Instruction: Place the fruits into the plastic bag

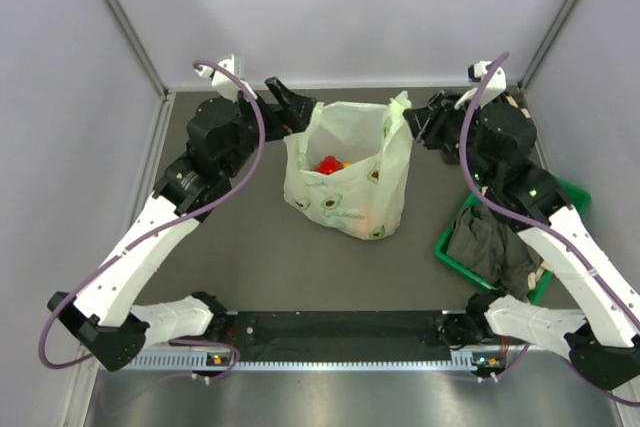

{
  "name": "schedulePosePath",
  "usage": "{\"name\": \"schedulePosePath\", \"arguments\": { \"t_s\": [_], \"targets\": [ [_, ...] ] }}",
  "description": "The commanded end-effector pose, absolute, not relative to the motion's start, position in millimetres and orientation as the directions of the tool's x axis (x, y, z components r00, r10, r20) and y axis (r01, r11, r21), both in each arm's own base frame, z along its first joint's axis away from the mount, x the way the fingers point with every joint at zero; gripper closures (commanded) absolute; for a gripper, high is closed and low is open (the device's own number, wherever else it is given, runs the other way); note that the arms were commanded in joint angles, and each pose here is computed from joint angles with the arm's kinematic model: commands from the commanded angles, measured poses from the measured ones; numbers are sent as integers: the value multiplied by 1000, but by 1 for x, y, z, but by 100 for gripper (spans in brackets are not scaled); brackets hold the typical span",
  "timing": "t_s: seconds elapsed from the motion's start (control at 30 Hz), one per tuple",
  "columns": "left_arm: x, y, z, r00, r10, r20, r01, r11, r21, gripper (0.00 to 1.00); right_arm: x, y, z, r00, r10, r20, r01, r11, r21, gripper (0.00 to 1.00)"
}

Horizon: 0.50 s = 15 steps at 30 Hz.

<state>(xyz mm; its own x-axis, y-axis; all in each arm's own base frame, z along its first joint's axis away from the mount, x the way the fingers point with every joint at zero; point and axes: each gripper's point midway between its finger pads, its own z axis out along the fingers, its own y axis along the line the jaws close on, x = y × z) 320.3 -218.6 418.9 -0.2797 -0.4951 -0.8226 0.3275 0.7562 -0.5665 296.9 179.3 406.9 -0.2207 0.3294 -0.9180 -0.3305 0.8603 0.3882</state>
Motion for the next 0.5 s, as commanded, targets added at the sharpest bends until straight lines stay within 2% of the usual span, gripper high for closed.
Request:
{"name": "schedulePosePath", "arguments": {
  "t_s": [0.0, 0.07, 0.17, 0.33, 0.43, 0.47],
  "targets": [
    [325, -203, 428, -216, -507, -835, 277, 788, -550, 1, 295, 175, 419, -188, 348, -918, -337, 856, 393, 53],
    [327, -191, 428, -182, -511, -840, 233, 808, -541, 1, 294, 174, 421, -180, 345, -921, -341, 857, 387, 39],
    [326, -179, 432, -140, -503, -853, 207, 827, -522, 1, 292, 173, 421, -172, 332, -927, -349, 860, 373, 29],
    [320, -162, 445, -58, -503, -862, 197, 841, -504, 1, 282, 169, 436, -127, 360, -924, -384, 841, 380, 18],
    [327, -150, 443, -39, -489, -872, 114, 865, -490, 1, 279, 162, 446, -104, 375, -921, -370, 845, 386, 15],
    [331, -141, 425, -93, -441, -893, 47, 894, -446, 1, 279, 159, 444, -112, 362, -926, -357, 855, 377, 15]
  ]
}}
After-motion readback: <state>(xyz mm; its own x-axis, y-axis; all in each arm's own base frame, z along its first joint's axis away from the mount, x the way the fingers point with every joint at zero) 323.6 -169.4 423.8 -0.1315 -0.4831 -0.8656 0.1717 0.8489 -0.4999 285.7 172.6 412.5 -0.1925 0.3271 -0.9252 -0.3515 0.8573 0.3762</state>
